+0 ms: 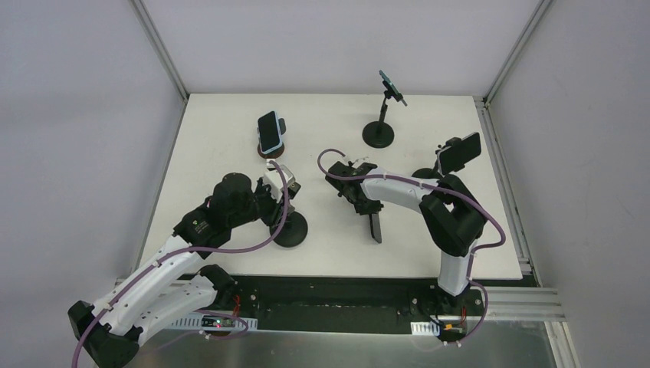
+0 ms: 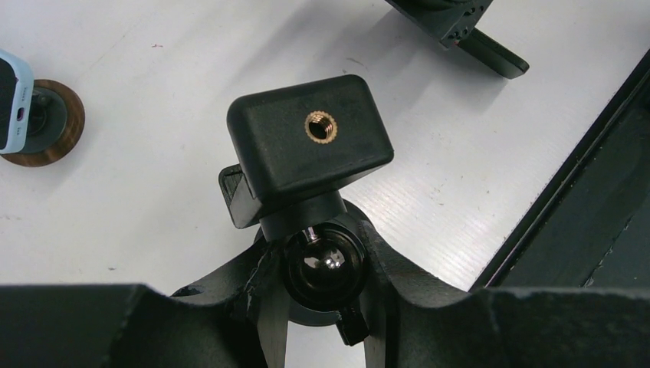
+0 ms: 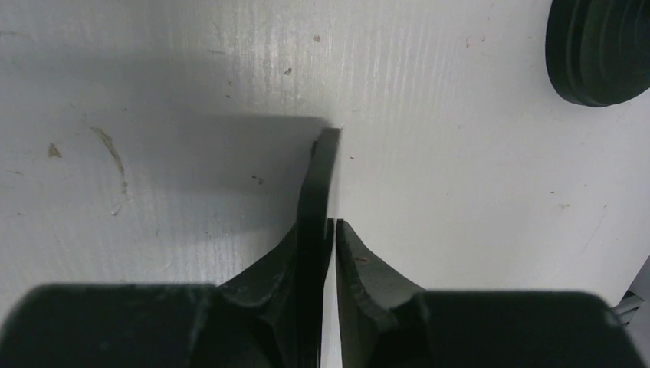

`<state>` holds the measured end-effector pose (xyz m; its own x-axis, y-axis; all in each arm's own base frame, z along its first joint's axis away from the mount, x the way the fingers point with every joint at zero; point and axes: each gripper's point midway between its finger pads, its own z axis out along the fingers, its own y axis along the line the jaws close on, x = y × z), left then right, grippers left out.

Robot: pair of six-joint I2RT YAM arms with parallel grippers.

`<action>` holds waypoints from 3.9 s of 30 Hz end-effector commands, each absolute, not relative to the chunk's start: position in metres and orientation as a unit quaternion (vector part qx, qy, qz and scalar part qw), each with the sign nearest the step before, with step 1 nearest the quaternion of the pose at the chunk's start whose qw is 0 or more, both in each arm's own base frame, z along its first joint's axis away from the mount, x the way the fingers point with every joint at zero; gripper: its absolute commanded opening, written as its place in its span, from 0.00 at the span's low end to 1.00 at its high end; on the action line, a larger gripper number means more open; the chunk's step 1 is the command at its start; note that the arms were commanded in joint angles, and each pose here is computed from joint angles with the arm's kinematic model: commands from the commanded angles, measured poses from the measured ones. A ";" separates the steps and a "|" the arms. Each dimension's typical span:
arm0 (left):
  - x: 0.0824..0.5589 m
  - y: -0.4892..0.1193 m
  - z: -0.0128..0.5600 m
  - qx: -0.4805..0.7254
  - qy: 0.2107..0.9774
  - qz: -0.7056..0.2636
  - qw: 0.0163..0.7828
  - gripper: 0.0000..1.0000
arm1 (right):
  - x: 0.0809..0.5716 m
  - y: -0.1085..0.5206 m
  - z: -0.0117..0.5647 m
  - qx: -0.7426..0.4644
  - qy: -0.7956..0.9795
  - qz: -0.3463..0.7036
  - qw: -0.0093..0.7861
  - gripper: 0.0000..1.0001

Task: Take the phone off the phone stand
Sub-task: Place the phone at the center of the board, then move the phone stand to the center of the board, then pick up the phone stand with the phone at the center of the board.

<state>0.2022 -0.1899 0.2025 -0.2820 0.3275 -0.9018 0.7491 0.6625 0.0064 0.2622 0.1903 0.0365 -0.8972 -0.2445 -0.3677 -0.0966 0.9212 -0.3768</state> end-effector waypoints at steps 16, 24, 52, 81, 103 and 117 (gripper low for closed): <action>0.214 -0.193 0.233 0.341 0.735 -0.219 0.543 0.00 | 0.261 0.199 0.042 -0.068 0.964 -0.146 0.213 0.49; 0.214 -0.194 0.230 0.339 0.739 -0.223 0.537 0.00 | 0.254 0.218 0.069 -0.059 0.971 -0.065 0.221 0.63; 0.409 -0.258 0.284 0.345 0.727 -0.244 0.541 0.00 | 0.154 0.172 0.140 0.082 0.928 0.188 0.310 0.72; 0.413 -0.234 0.262 0.266 0.770 -0.216 0.539 0.99 | 0.142 0.154 0.137 0.061 0.930 0.168 0.323 0.74; 0.272 -0.154 0.209 0.108 0.872 -0.204 0.431 0.99 | 0.160 0.162 0.206 0.058 0.926 0.165 0.335 0.83; 0.224 -0.110 0.158 0.079 0.908 -0.135 0.388 0.99 | 0.198 0.130 0.303 0.149 0.901 0.104 0.394 0.83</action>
